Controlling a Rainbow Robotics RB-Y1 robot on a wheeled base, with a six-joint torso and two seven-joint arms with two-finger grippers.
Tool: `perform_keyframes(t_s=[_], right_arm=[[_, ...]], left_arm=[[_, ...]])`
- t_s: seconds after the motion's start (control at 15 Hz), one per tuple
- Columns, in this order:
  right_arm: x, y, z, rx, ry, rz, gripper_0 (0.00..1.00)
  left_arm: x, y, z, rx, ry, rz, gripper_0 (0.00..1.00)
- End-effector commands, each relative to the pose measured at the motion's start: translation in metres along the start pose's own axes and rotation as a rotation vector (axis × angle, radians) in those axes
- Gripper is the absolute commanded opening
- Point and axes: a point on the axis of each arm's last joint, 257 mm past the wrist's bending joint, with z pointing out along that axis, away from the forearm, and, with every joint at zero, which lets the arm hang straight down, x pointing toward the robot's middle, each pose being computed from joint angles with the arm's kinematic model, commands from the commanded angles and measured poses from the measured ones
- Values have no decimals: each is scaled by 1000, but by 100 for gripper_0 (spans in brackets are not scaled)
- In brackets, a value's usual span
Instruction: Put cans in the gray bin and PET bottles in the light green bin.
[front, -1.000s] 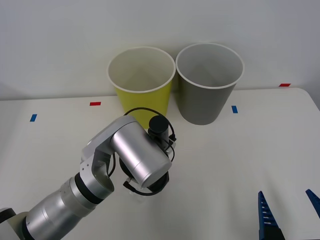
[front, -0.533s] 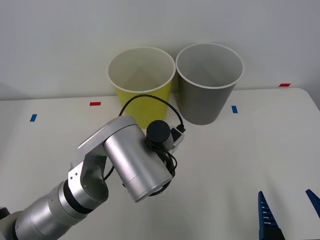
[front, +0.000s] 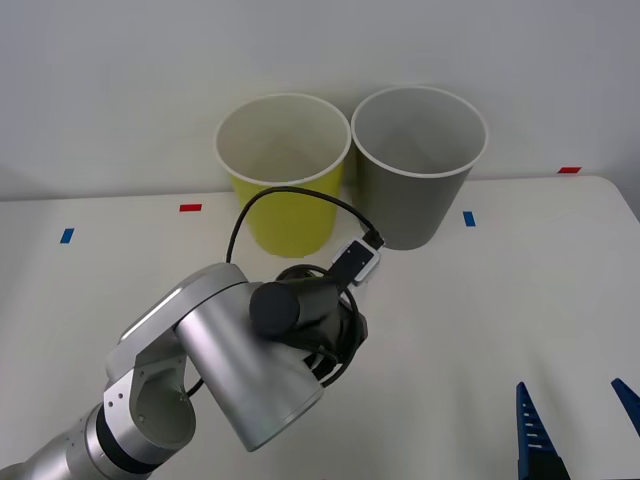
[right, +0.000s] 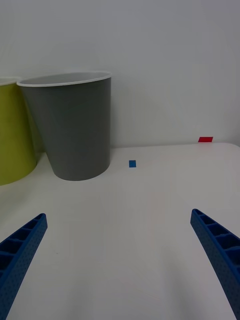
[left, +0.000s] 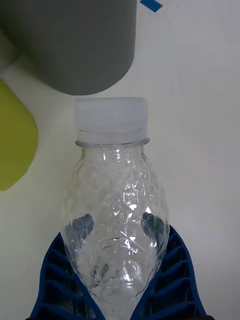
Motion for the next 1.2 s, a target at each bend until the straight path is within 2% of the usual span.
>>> perform_keyframes(t_s=[0.07, 0.13, 0.33, 0.6, 1.0, 1.2], right_arm=[[0, 0, 0, 0, 0, 0, 100], [0, 0, 0, 0, 0, 0, 100], [0, 0, 0, 0, 0, 0, 100], [0, 0, 0, 0, 0, 0, 100], [0, 0, 0, 0, 0, 0, 100], [0, 0, 0, 0, 0, 0, 100]], left_arm=[[-28, 15, -9, -21, -113, 17, 0], [-43, 21, -16, -32, -165, 15, 0], [-70, 36, -41, -69, -265, 24, 0], [-98, 33, -74, -67, -380, 47, 0], [-128, 76, -117, -126, -501, -4, 0], [-149, 113, -142, -149, -593, -55, 0]])
